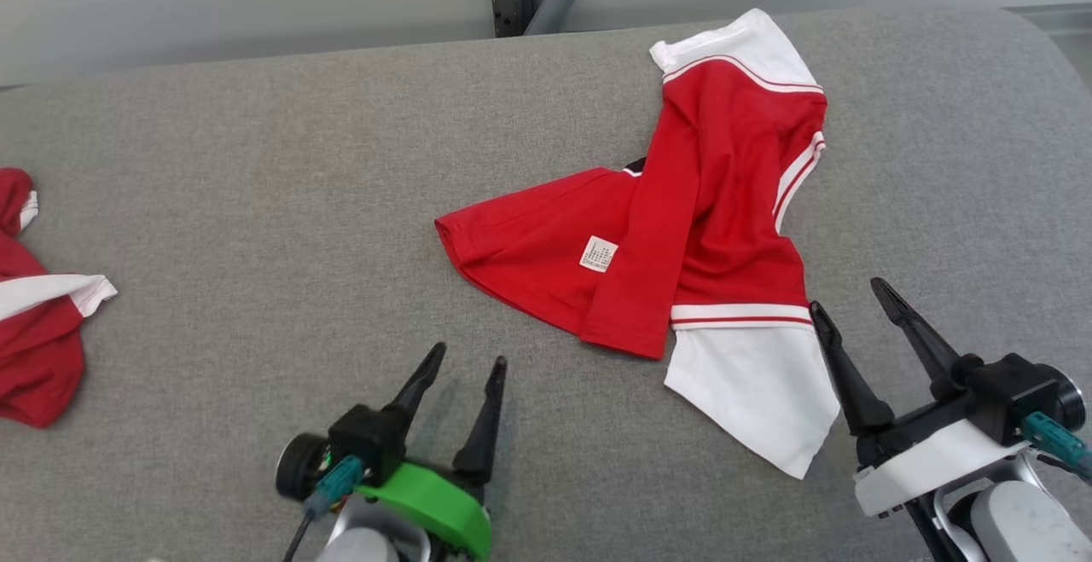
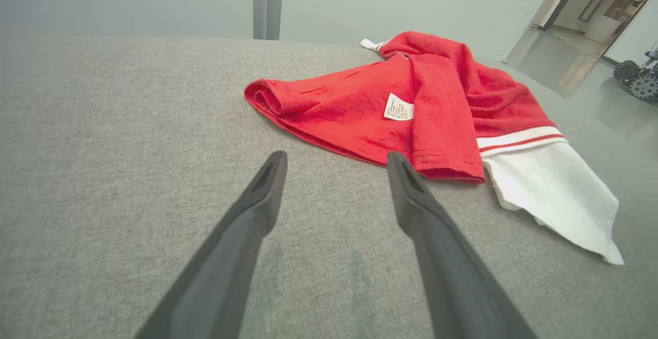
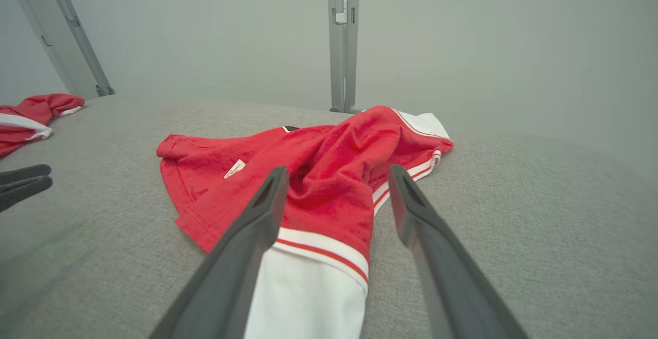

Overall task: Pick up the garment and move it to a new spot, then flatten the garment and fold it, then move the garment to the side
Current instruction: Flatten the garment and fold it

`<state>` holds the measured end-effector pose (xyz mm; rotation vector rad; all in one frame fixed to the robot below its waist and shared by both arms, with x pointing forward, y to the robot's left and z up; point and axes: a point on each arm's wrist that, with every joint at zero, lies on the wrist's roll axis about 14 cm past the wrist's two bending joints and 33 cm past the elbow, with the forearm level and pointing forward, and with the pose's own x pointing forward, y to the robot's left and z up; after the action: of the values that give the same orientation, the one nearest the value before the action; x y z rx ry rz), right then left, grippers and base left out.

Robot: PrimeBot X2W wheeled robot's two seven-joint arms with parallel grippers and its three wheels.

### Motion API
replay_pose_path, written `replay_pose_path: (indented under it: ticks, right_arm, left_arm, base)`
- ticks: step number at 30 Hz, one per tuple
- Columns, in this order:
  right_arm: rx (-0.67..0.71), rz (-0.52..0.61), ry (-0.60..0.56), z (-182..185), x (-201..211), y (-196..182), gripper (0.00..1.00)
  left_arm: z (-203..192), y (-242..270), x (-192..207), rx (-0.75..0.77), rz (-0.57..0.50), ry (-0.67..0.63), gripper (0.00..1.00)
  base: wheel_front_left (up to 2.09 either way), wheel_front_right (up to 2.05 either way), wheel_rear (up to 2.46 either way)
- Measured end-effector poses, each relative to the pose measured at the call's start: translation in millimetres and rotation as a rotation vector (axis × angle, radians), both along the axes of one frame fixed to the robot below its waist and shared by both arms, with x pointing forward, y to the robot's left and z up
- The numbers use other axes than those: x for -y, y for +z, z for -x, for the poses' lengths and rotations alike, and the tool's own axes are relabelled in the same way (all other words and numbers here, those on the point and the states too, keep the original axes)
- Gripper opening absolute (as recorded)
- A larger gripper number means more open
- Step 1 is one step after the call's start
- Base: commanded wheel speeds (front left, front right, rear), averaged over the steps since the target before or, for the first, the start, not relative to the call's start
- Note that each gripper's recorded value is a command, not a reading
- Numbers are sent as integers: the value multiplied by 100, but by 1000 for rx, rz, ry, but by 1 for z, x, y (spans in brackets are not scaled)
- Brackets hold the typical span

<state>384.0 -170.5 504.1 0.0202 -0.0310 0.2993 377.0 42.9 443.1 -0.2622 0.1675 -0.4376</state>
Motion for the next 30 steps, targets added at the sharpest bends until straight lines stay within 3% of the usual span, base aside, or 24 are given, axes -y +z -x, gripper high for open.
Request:
replay_pose_path:
  ticks: [4,10,26,27,28,29,30]
  right_arm:
    - [-16,-13,-2,-3,-10,-8,100]
    - [-23,-25,-5,-14,-15,-13,100]
    - [-101,-18,-123,-14,15,-40,100]
    - [-100,-18,-122,-15,14,-40,100]
    - [-98,-18,-119,-16,14,-40,100]
    - [-98,-18,-117,-17,13,-40,100]
    - [-96,-18,-115,-18,13,-39,100]
  left_arm:
    - [-9,15,44,53,8,-145,100]
    - [-19,1,84,16,1,-291,100]
    - [-26,-51,106,-135,4,-351,98]
    - [-26,-50,106,-132,6,-350,84]
    - [-27,-48,106,-126,10,-349,38]
    - [-27,-46,106,-120,14,-350,14]
    - [-29,-42,107,-109,20,-349,0]
  base:
    - [0,0,0]
    - [0,0,0]
    - [0,0,0]
    - [0,0,0]
    - [0,0,0]
    - [0,0,0]
    - [0,0,0]
